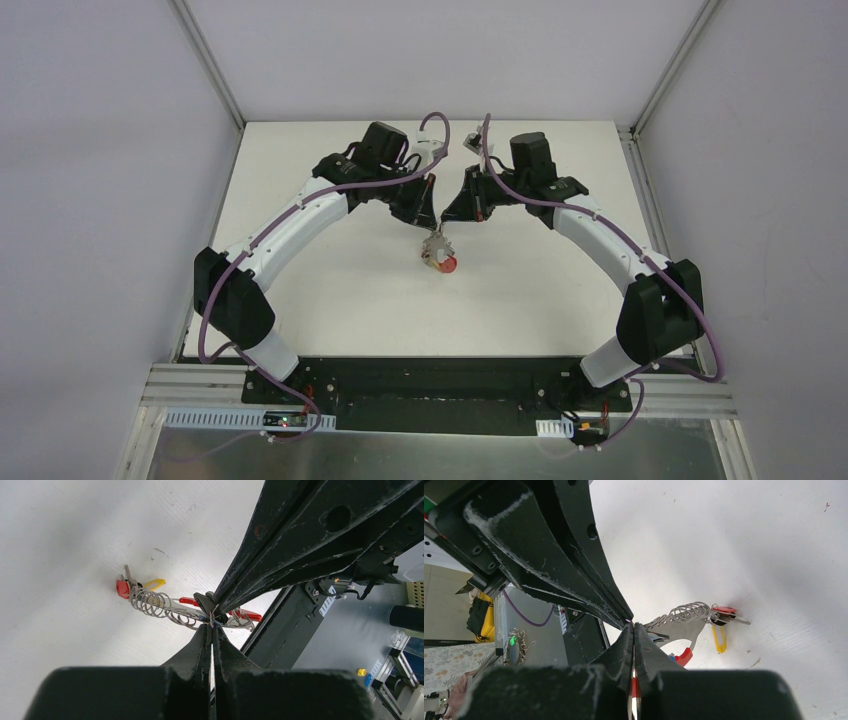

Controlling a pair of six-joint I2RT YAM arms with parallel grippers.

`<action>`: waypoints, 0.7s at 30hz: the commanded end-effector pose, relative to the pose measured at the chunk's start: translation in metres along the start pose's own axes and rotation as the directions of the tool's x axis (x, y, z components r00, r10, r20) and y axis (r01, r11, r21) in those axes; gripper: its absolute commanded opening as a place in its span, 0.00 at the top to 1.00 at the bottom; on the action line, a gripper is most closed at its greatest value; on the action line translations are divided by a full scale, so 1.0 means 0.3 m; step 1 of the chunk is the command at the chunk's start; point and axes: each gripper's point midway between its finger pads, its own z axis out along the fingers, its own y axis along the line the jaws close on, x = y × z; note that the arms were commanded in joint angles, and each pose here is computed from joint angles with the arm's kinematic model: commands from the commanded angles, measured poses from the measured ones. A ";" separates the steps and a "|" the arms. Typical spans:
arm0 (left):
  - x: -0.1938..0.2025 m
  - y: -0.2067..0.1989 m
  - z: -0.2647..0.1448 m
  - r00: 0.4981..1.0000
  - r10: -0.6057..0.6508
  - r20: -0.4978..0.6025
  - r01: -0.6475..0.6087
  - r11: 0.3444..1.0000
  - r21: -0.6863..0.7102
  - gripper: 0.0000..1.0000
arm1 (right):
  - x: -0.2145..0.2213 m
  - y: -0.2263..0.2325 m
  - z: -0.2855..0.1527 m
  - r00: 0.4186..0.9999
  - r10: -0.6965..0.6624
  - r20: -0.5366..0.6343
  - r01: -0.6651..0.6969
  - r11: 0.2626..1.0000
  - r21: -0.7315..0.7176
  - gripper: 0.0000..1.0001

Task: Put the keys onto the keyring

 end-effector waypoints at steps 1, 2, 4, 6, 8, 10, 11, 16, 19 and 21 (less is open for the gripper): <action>-0.050 -0.073 -0.053 0.996 0.059 0.071 -0.063 0.997 0.051 1.00 | -0.022 0.024 0.010 1.000 -0.024 0.012 0.024 0.999 -0.027 1.00; -0.051 -0.072 -0.053 0.996 0.061 0.072 -0.064 0.997 0.049 1.00 | -0.019 0.026 0.012 1.000 -0.023 0.010 0.023 0.999 -0.028 1.00; -0.051 -0.072 -0.053 0.996 0.060 0.071 -0.064 0.997 0.048 1.00 | -0.014 0.028 0.014 1.000 -0.025 0.005 0.025 0.999 -0.031 1.00; -0.051 -0.069 -0.054 0.996 0.061 0.071 -0.064 0.997 0.043 1.00 | -0.008 0.031 0.015 1.000 -0.026 0.001 0.026 0.999 -0.042 1.00; -0.051 -0.068 -0.054 0.996 0.064 0.070 -0.067 0.997 0.042 1.00 | -0.006 0.039 0.012 1.000 -0.029 0.001 0.029 0.998 -0.051 1.00; -0.051 -0.069 -0.053 0.996 0.062 0.070 -0.065 0.997 0.043 1.00 | -0.006 0.037 0.012 1.000 -0.031 0.002 0.031 0.999 -0.045 1.00; -0.052 -0.069 -0.053 0.996 0.062 0.071 -0.065 0.997 0.043 1.00 | -0.004 0.033 0.012 1.000 -0.029 0.001 0.029 0.999 -0.042 1.00; -0.054 -0.075 -0.056 0.995 0.063 0.073 -0.067 0.997 0.049 1.00 | -0.002 0.010 0.013 1.000 -0.028 0.003 0.028 1.000 -0.004 1.00; -0.054 -0.076 -0.057 0.995 0.064 0.074 -0.068 0.996 0.052 1.00 | 0.001 -0.004 0.016 1.000 -0.025 0.002 0.025 1.000 0.016 1.00; -0.054 -0.078 -0.057 0.995 0.062 0.074 -0.066 0.996 0.053 1.00 | 0.001 -0.009 0.016 1.000 -0.024 0.002 0.024 0.999 0.024 1.00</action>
